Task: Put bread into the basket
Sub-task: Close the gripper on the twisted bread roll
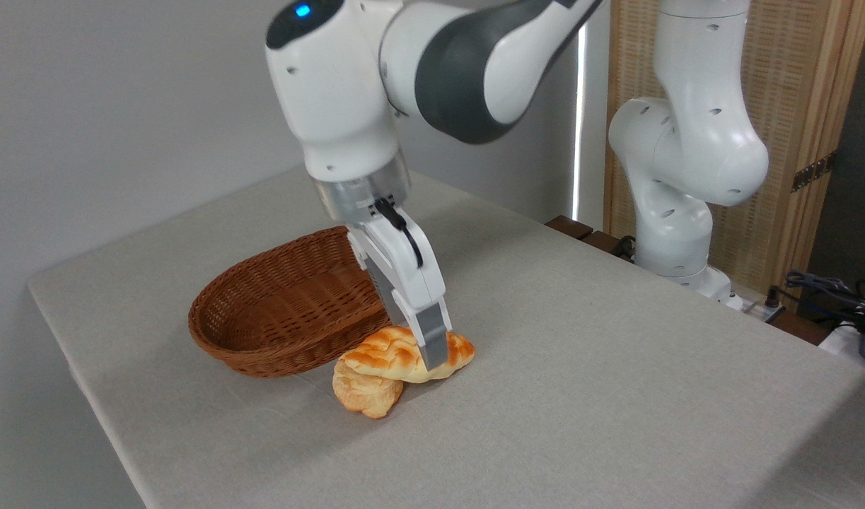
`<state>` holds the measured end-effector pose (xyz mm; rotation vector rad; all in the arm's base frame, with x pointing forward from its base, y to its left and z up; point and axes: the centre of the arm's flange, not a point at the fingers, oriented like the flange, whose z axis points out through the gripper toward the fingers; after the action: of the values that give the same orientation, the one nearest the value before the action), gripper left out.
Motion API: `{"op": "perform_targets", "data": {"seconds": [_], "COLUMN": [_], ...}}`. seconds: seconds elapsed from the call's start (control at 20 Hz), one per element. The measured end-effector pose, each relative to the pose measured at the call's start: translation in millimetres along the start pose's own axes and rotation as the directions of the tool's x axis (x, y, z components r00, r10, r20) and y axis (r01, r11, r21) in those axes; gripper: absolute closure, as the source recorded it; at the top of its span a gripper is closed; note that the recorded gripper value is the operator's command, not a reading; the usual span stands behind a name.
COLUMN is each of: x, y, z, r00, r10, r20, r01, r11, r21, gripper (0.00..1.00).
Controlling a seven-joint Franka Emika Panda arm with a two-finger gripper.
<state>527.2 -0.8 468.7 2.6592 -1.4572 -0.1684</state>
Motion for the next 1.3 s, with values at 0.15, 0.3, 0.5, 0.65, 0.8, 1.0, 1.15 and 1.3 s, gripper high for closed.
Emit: {"op": "perform_targets", "data": {"seconds": [0.15,0.3,0.5,0.65,0.8,1.0,1.15,1.3], "x": [2,6,9,9,4,0,2,9], "y": [2,5,7,6,5,7,8,11], "z": [7,9,9,9,3,-4,-3,3], "r00": [1.0,1.0,1.0,1.0,1.0,1.0,1.0,0.999], "r10": [0.011,0.021,0.028,0.026,0.019,0.015,0.019,0.033], "r20": [0.003,0.003,0.005,0.001,-0.008,-0.018,-0.017,-0.006], "r01": [-0.011,-0.021,-0.028,-0.026,-0.019,-0.015,-0.019,-0.033], "r11": [1.0,1.0,1.0,1.0,1.0,1.0,1.0,0.999], "r21": [-0.003,-0.001,-0.001,0.0,0.007,0.016,0.016,0.007], "gripper": [0.0,0.0,0.0,0.0,0.0,0.0,0.0,0.0]}}
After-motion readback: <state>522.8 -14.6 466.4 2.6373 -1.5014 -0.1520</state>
